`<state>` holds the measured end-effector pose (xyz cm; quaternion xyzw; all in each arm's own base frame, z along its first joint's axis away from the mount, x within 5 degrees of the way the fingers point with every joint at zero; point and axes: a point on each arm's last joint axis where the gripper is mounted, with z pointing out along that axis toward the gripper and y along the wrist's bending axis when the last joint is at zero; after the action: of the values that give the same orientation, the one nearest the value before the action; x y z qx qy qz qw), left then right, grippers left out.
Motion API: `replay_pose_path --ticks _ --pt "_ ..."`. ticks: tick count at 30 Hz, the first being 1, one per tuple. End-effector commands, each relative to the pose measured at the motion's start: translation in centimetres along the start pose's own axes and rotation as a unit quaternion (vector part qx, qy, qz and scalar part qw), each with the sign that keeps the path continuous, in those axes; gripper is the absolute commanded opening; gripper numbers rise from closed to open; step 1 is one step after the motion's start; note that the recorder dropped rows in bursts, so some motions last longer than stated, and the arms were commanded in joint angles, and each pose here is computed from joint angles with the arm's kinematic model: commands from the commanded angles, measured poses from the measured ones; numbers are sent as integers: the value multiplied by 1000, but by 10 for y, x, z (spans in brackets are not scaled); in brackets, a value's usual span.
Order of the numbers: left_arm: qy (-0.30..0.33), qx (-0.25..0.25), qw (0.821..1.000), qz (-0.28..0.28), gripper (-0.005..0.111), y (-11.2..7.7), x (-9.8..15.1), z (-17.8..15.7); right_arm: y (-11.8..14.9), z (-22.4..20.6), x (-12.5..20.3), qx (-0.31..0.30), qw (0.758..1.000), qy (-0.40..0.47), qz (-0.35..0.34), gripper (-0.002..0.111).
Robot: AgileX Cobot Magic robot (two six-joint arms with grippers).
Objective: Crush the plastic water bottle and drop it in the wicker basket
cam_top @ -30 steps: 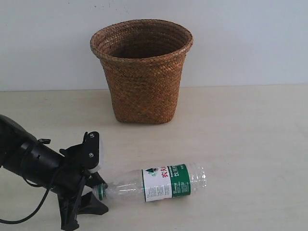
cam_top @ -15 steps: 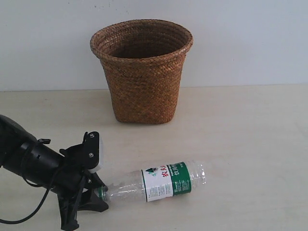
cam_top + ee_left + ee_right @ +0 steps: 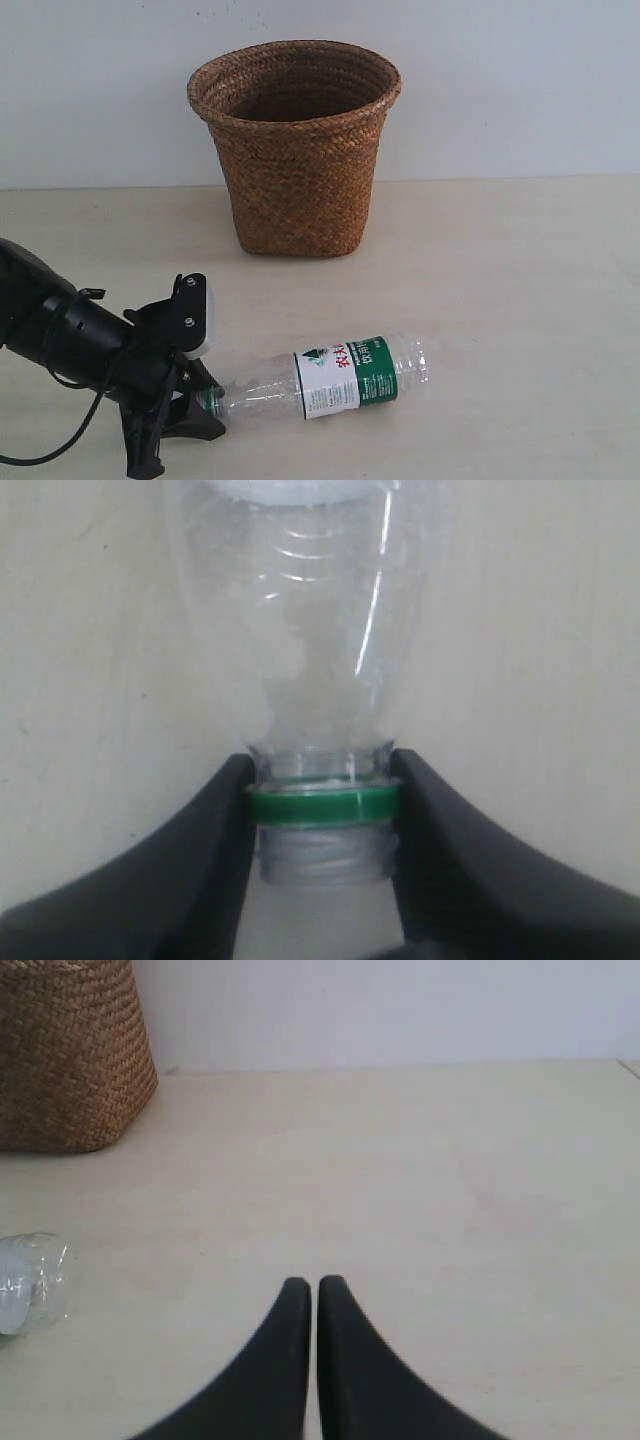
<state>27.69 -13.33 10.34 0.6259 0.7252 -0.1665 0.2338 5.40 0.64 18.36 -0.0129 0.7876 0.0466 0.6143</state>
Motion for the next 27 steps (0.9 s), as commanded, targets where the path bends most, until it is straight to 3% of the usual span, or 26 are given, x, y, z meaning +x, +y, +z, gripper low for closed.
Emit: replay_pose_path --ticks 1,8,14,17,27 --pt "-6 4 1000 -3 4 0 -2 1 -1 -1 -8 3 999 -48 -1 0" --pt "-6 4 1000 -3 4 0 -2 1 -2 -6 -31 12 984 -177 -1 0" --pt "-6 4 1000 -3 4 0 -2 1 -5 -14 -47 -23 944 -272 188 0" --pt "-6 4 1000 -3 4 0 -2 1 -5 -16 -56 -29 932 -314 179 0" --pt "-6 4 1000 -3 4 0 -2 1 2 20 -124 -33 949 -296 101 0"
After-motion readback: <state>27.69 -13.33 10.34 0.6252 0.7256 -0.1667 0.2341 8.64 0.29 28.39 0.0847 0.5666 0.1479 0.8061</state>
